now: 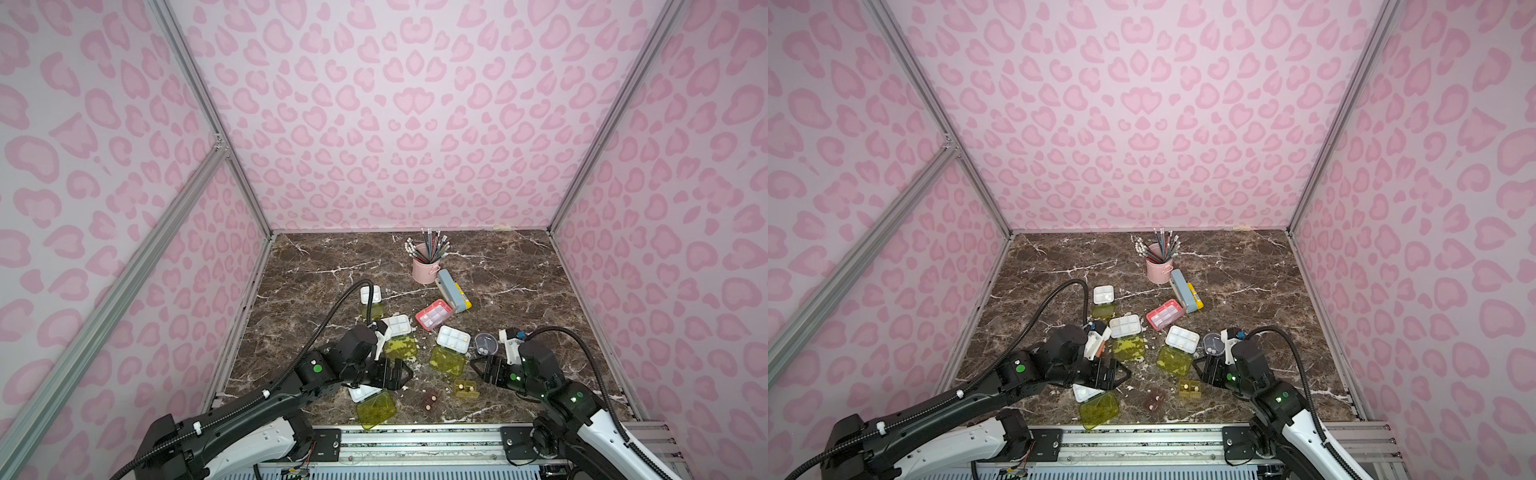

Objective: Close pillboxes
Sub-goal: Close the lid on the pillbox.

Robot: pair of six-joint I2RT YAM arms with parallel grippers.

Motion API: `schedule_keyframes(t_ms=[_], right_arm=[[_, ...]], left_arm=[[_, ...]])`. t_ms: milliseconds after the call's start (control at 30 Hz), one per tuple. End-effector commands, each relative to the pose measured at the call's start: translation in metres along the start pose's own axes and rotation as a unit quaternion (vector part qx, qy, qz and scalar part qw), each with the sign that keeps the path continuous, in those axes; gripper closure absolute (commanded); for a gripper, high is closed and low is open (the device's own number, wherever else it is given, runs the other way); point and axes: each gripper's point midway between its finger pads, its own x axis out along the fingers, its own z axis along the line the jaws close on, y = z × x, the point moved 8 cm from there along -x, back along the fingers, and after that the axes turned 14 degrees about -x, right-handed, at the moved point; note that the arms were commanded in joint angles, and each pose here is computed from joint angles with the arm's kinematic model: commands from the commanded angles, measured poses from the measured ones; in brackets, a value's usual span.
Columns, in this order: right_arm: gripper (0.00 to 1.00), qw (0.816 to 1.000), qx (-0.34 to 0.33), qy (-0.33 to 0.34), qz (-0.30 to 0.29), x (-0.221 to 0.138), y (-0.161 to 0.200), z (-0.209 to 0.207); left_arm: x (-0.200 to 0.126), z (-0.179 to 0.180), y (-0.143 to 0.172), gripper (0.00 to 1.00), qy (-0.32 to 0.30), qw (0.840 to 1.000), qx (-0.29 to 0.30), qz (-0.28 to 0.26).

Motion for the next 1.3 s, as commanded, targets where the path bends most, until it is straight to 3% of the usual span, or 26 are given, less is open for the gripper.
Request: schedule_keyframes(t_ms=[0, 567, 900, 1067, 1267], right_arm=[[0.27, 1.000, 0.000, 0.003, 0.008, 0.003, 0.002, -0.001], [0.24, 0.999, -0.033, 0.013, 0.000, 0.013, -0.022, 0.009], [0.24, 0.998, -0.057, 0.003, -0.005, 0.026, -0.054, 0.027], [0.26, 0.997, -0.075, 0.002, 0.004, 0.038, -0.073, 0.037], [0.31, 0.996, -0.092, -0.006, 0.003, 0.046, -0.100, 0.052]], left_arm=[[0.007, -0.009, -0.004, 0.01, 0.019, 1.000, 0.008, -0.005], [0.047, -0.036, -0.024, 0.02, -0.022, 0.999, 0.039, 0.025], [0.061, -0.052, -0.046, 0.01, -0.025, 0.998, 0.056, 0.028], [0.051, -0.046, -0.080, 0.05, 0.019, 1.000, 0.011, 0.013], [0.054, -0.060, -0.136, 0.15, 0.041, 0.999, 0.019, 0.014]])
